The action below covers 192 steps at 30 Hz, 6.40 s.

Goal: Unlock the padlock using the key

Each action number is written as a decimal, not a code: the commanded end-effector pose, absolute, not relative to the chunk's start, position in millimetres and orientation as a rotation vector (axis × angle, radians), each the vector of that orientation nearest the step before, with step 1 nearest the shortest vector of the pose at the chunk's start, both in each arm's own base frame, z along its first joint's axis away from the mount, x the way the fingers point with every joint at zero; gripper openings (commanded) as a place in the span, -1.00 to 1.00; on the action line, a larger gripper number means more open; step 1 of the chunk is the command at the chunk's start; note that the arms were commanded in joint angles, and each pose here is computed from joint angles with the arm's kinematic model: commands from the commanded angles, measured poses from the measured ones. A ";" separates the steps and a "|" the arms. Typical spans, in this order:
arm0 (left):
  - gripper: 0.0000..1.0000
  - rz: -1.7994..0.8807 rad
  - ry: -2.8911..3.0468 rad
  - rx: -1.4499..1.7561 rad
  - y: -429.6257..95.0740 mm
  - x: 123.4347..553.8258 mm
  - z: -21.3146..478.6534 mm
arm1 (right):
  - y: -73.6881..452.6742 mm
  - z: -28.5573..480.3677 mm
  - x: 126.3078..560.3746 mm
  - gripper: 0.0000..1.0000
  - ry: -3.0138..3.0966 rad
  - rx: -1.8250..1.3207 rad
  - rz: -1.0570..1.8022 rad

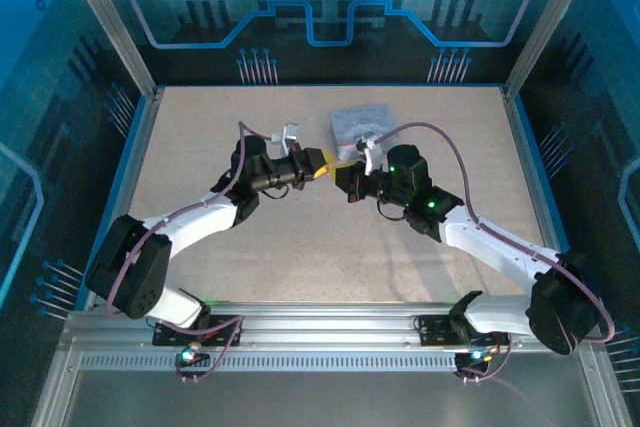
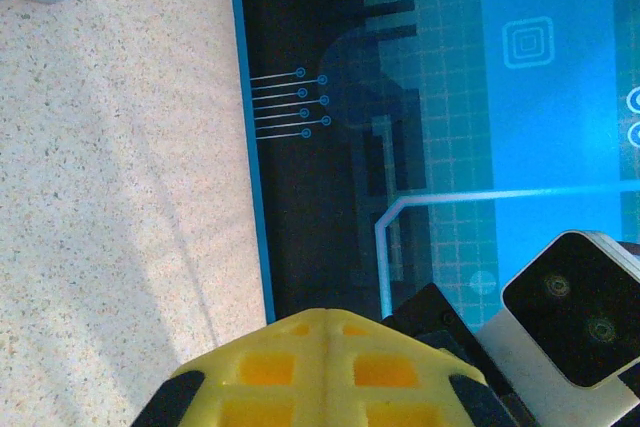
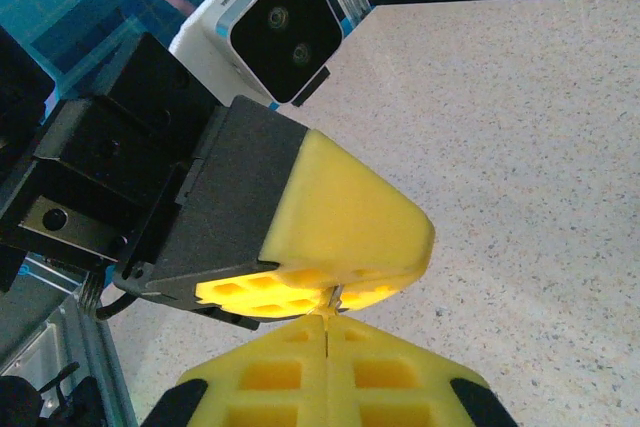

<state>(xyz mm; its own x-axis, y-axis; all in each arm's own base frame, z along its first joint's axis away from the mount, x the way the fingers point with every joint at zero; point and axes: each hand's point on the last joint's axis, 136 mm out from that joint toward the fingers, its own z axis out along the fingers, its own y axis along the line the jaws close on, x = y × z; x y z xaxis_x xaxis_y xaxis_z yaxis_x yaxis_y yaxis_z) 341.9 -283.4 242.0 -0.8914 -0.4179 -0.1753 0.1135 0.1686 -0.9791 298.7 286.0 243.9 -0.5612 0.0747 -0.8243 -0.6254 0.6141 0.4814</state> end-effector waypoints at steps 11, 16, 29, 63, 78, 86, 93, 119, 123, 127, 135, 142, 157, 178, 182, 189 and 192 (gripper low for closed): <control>-1.00 -1.612 1.991 -0.057 -285.1 343.6 281.7 | 274.3 281.1 299.4 -0.57 1.856 -0.329 1.181; -1.00 -1.539 1.951 0.027 -283.6 345.9 300.5 | 259.1 302.7 297.9 -0.28 1.760 -0.251 1.277; -1.00 -1.432 1.745 0.238 -279.1 339.5 367.8 | 250.6 350.6 287.5 0.45 1.568 -0.284 1.392; -1.00 -1.469 1.699 0.257 -284.3 335.0 378.0 | 291.5 342.1 305.2 -0.37 1.607 -0.311 1.471; -1.00 -1.470 1.707 0.252 -285.0 335.7 374.7 | 291.9 345.2 306.2 -0.47 1.601 -0.301 1.484; -1.00 -1.471 1.712 0.247 -285.1 336.7 372.0 | 293.1 344.3 307.3 -0.53 1.606 -0.296 1.488; -1.00 -1.476 1.719 0.243 -286.4 337.4 369.2 | 294.4 344.9 308.3 -0.53 1.606 -0.294 1.493; -1.00 -1.485 1.731 0.234 -289.3 340.6 362.6 | 294.8 346.0 310.2 -0.88 1.606 -0.289 1.492; -1.00 -1.480 1.731 0.232 -288.8 341.0 362.1 | 293.6 344.6 309.7 -1.00 1.612 -0.285 1.485; -0.85 -1.461 1.728 0.234 -286.9 340.8 363.8 | 289.8 340.9 309.6 -1.00 1.630 -0.275 1.460; -0.07 -1.376 1.739 0.230 -278.4 342.6 366.2 | 270.9 322.8 301.9 -1.00 1.729 -0.295 1.290; 0.10 -1.261 1.827 0.239 -277.7 356.4 346.4 | 233.3 301.8 287.6 -1.00 1.875 -0.320 1.003; 0.12 -1.082 2.104 0.387 -325.6 420.3 255.7 | 166.3 286.5 241.1 -1.00 1.976 -0.423 0.606; 0.57 -0.656 2.316 0.660 -409.6 506.9 137.0 | 119.5 295.5 229.4 -1.00 2.033 -0.290 0.401; 0.71 -0.641 2.284 0.667 -419.7 517.4 130.3 | 120.1 294.5 229.4 -1.00 2.036 -0.289 0.406; 0.77 -0.628 2.254 0.673 -434.4 524.6 118.1 | 121.5 290.9 230.1 -1.00 2.043 -0.282 0.417; 0.77 -0.591 2.263 0.700 -437.8 521.1 107.2 | 121.8 290.1 230.1 -1.00 2.044 -0.283 0.418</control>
